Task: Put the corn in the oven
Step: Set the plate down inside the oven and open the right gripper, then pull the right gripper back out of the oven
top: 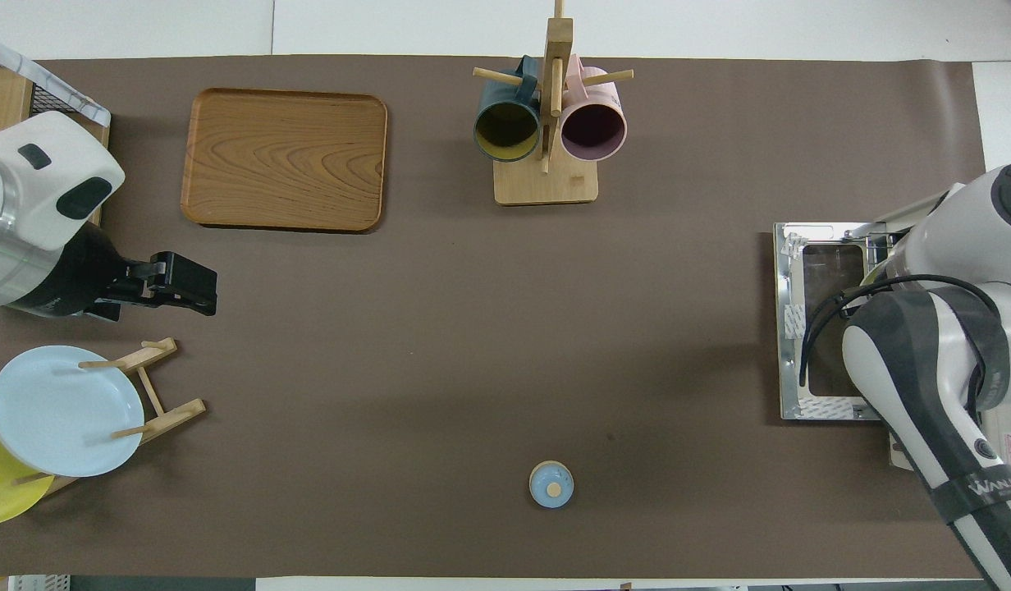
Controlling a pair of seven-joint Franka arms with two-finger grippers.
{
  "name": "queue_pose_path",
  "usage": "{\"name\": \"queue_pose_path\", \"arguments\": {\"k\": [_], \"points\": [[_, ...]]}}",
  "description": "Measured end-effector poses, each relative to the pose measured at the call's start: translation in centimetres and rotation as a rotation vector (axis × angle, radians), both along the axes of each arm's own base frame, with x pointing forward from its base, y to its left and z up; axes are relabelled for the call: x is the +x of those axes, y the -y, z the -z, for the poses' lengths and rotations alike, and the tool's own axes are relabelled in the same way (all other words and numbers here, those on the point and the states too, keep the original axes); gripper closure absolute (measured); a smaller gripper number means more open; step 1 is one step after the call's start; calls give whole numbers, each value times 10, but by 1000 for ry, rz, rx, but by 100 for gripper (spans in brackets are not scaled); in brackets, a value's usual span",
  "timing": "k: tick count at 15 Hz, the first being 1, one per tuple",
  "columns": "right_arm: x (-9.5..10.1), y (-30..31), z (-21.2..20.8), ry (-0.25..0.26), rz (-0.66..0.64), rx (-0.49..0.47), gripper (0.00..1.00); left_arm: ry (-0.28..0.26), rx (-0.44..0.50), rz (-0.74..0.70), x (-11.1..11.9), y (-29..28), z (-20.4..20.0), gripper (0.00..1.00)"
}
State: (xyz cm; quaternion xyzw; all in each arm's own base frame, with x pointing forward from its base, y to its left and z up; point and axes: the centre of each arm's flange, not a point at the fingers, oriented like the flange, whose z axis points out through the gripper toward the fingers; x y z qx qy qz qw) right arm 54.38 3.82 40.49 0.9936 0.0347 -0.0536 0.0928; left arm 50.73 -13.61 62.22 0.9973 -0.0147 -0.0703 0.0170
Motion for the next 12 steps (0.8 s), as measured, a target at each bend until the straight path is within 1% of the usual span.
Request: {"name": "queue_pose_path", "arguments": {"k": [2,3,6,8,12], "points": [[5,-13,25,17,20,3,99,0,0,0,0,0,0,0],[6,-15,42,13,26,5,99,0,0,0,0,0,0,0],[2,-15,83,-22,66,0,99,0,0,0,0,0,0,0],[-4,-15,94,-41,73,-3,99,0,0,0,0,0,0,0],[-10,-13,100,-54,76,-5,99,0,0,0,0,0,0,0]]}}
